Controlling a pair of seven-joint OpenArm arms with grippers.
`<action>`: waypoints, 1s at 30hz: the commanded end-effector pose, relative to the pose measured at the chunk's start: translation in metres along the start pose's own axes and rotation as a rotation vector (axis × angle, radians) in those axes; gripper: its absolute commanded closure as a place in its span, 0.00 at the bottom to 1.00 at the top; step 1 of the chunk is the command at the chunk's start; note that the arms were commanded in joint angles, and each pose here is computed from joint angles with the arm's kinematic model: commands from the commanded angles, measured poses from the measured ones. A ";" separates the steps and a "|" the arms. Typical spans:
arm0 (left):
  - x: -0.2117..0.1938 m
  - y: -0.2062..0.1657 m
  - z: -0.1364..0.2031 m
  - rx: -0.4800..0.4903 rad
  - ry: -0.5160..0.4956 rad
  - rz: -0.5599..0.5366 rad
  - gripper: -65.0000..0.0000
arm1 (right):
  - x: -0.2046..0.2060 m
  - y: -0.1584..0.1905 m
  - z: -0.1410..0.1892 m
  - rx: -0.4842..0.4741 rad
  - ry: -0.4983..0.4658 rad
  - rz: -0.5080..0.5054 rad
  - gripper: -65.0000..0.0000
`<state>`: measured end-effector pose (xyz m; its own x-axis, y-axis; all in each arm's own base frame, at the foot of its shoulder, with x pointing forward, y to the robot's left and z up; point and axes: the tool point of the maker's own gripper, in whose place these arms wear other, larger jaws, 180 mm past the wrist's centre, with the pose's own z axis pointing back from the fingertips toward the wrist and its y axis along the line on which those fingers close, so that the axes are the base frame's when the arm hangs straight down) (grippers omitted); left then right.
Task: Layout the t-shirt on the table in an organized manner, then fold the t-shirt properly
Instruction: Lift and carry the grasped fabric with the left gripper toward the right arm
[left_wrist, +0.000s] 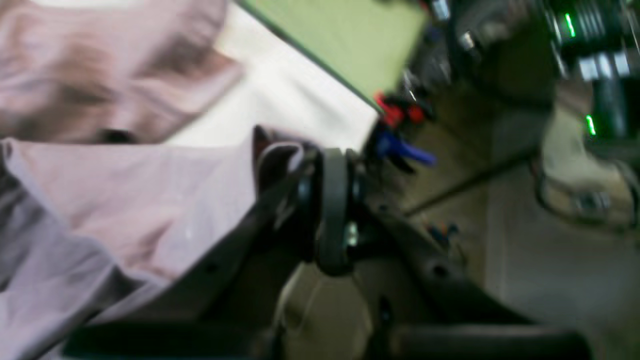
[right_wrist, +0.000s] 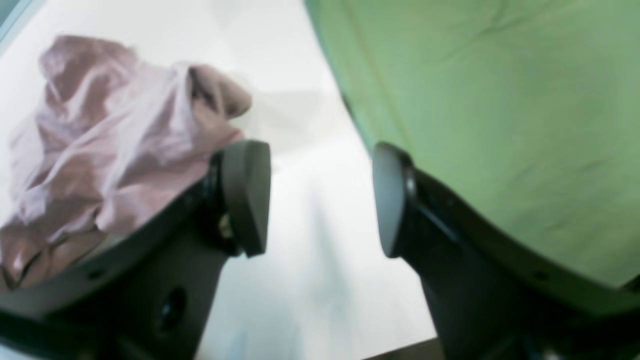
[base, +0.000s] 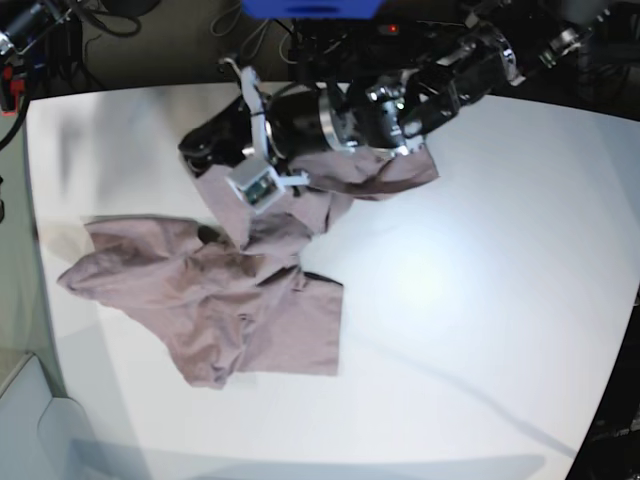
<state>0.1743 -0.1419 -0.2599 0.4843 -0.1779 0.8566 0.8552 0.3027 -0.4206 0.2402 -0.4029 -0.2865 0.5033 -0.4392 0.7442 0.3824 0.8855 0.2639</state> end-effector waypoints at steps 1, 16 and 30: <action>0.011 -0.014 -0.002 -0.046 -0.035 -0.019 1.00 | 0.021 0.004 0.005 0.011 -0.056 0.040 0.49; -0.056 0.007 -0.046 0.030 0.265 -0.157 0.99 | 0.021 0.009 0.003 0.022 -0.058 0.040 0.49; -0.039 -0.002 -0.040 0.022 0.222 -0.203 0.48 | 0.022 0.034 0.005 0.078 -0.066 0.167 0.49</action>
<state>0.1563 -0.1689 -0.3170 0.3504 -0.4699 0.8102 0.9312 0.2676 -0.2475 0.2552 -0.3772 -0.2748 0.5342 -0.3155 0.7842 0.2577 0.9444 0.2045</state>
